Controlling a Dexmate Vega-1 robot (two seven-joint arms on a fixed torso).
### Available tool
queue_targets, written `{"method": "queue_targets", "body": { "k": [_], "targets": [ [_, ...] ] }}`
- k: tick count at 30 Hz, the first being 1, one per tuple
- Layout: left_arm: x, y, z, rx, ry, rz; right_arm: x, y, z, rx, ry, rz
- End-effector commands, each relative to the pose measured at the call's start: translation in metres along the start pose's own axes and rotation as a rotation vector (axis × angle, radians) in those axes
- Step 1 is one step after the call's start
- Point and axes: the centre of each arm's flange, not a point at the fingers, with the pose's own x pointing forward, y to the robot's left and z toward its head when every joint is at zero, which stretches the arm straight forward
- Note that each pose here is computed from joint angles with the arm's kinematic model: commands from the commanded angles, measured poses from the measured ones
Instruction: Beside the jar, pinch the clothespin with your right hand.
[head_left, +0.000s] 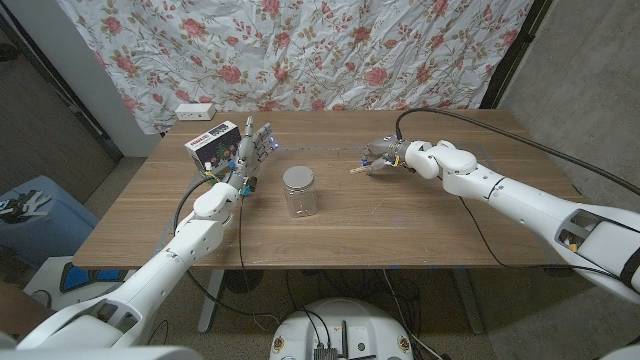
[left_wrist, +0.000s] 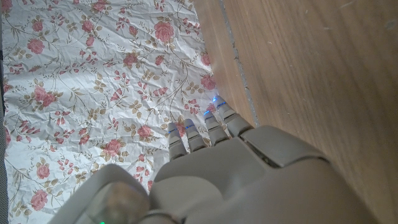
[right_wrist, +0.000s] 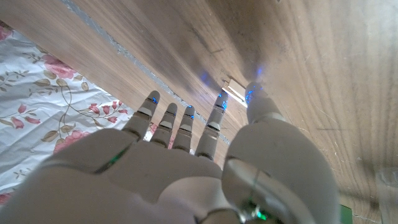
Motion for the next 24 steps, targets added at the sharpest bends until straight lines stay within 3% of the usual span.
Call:
{"method": "queue_targets", "body": {
  "k": [1,24],
  "targets": [
    [0.0001,-0.0002,0.0001,0.000,0.000,-0.001,0.0042,0.0010,0.0019,-0.041,-0.009,-0.022],
    [0.0001,-0.0001,0.0000,0.000,0.000,-0.001,0.0044,-0.0040,-0.0037,-0.096,-0.016,-0.035]
  ]
}}
